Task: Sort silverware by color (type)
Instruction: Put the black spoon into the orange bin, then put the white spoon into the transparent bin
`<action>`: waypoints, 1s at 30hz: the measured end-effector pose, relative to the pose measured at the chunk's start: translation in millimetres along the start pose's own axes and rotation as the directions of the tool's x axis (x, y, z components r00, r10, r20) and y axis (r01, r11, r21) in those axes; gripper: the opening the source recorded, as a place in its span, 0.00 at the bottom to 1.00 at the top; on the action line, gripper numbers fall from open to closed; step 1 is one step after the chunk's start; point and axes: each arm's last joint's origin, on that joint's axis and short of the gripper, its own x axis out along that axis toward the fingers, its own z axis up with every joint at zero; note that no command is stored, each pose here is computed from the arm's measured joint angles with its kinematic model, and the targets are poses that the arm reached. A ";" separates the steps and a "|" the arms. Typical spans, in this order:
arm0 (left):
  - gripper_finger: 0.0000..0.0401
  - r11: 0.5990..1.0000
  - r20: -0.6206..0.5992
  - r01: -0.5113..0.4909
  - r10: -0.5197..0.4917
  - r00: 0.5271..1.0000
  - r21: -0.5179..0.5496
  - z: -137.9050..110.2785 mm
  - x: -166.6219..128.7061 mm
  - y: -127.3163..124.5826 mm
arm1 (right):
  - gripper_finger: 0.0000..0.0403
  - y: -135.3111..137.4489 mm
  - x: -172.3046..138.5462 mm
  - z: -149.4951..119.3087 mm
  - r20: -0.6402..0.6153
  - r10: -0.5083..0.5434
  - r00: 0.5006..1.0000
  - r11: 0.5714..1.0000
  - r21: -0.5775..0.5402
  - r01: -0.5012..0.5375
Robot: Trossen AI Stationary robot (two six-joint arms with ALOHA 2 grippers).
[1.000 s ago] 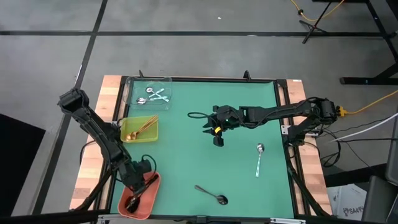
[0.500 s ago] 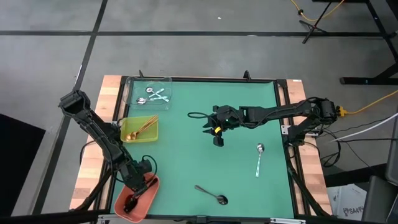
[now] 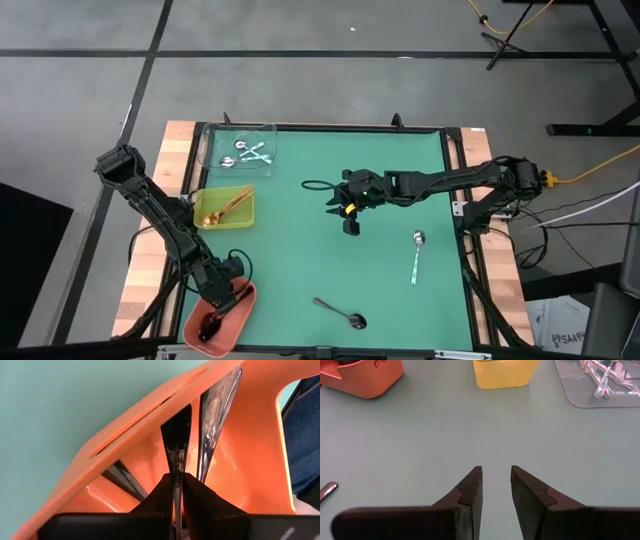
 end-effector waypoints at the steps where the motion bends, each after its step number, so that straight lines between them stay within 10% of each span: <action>1: 0.05 1.000 0.000 0.000 0.000 1.000 0.000 0.0 0.0 0.0 | 0.23 0.0 0.0 0.0 0.000 0.000 1.000 1.000 0.000 0.000; 30: 0.21 1.000 -0.030 0.001 -0.001 1.000 0.006 -0.9 0.2 0.2 | 0.23 0.0 0.0 0.1 0.000 0.000 1.000 1.000 0.000 0.000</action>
